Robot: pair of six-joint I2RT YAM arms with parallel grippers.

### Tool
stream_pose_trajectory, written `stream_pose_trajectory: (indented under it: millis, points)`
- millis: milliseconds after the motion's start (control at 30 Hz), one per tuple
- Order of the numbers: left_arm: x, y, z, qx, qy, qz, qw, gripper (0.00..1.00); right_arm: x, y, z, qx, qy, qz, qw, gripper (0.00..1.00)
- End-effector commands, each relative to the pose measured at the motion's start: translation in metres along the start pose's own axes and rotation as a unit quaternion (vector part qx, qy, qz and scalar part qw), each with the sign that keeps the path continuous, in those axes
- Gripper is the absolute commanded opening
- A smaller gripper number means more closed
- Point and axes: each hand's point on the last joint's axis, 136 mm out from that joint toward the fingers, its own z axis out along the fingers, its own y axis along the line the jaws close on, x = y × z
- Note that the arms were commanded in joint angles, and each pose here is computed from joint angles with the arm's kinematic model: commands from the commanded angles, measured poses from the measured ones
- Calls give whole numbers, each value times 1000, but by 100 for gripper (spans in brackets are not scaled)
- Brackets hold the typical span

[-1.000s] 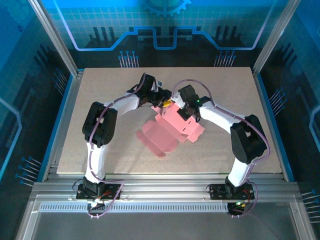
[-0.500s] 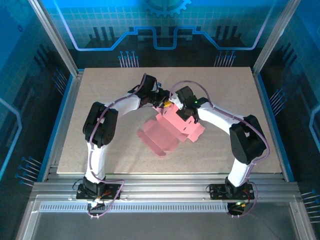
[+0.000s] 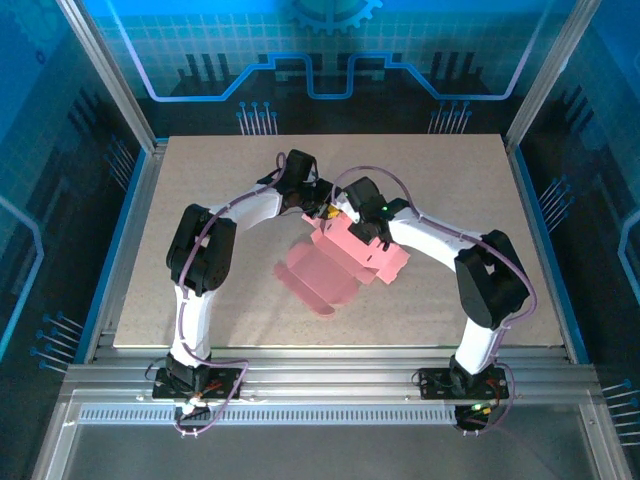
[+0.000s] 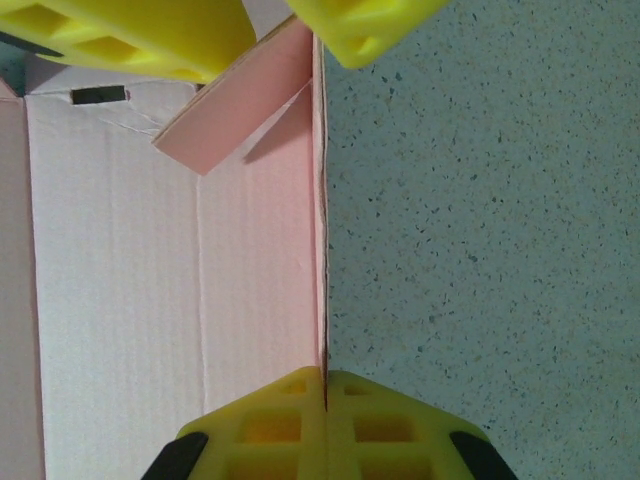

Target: Fold the paper box

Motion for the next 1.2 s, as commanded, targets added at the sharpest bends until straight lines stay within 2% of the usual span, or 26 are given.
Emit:
stream_pose_trajectory:
  millis: [0,167,367,600,700,833,933,1067,1100,1167]
  points:
    - [10,-11,3,11,17,-19,1000,34,-10,9,4,-2,-15,-13,1000,0]
    - [10,-11,7,14,19,-33,999,31,-13,12,3,-3,-18,-16,1000,0]
    - [10,-12,4,9,15,-30,999,22,-13,13,4,-2,-16,-19,1000,0]
    - [11,-12,4,6,17,-39,999,10,-12,13,6,0,-12,-21,1000,0]
    - [10,-12,4,6,16,-39,999,0,-12,13,7,-1,-13,-20,1000,0]
    - [8,-11,3,3,12,-40,999,0,-13,12,6,1,-14,-21,1000,0]
    - [7,-10,3,0,9,-39,999,22,-13,12,6,2,-14,-21,1000,0]
    - [7,-9,2,-2,6,-39,999,33,-11,10,7,2,-12,-18,1000,0]
    - [6,-10,2,0,5,-39,999,34,-11,10,8,1,-11,-17,1000,0]
    - [6,-10,3,0,7,-39,999,25,-11,9,7,1,-12,-16,1000,0]
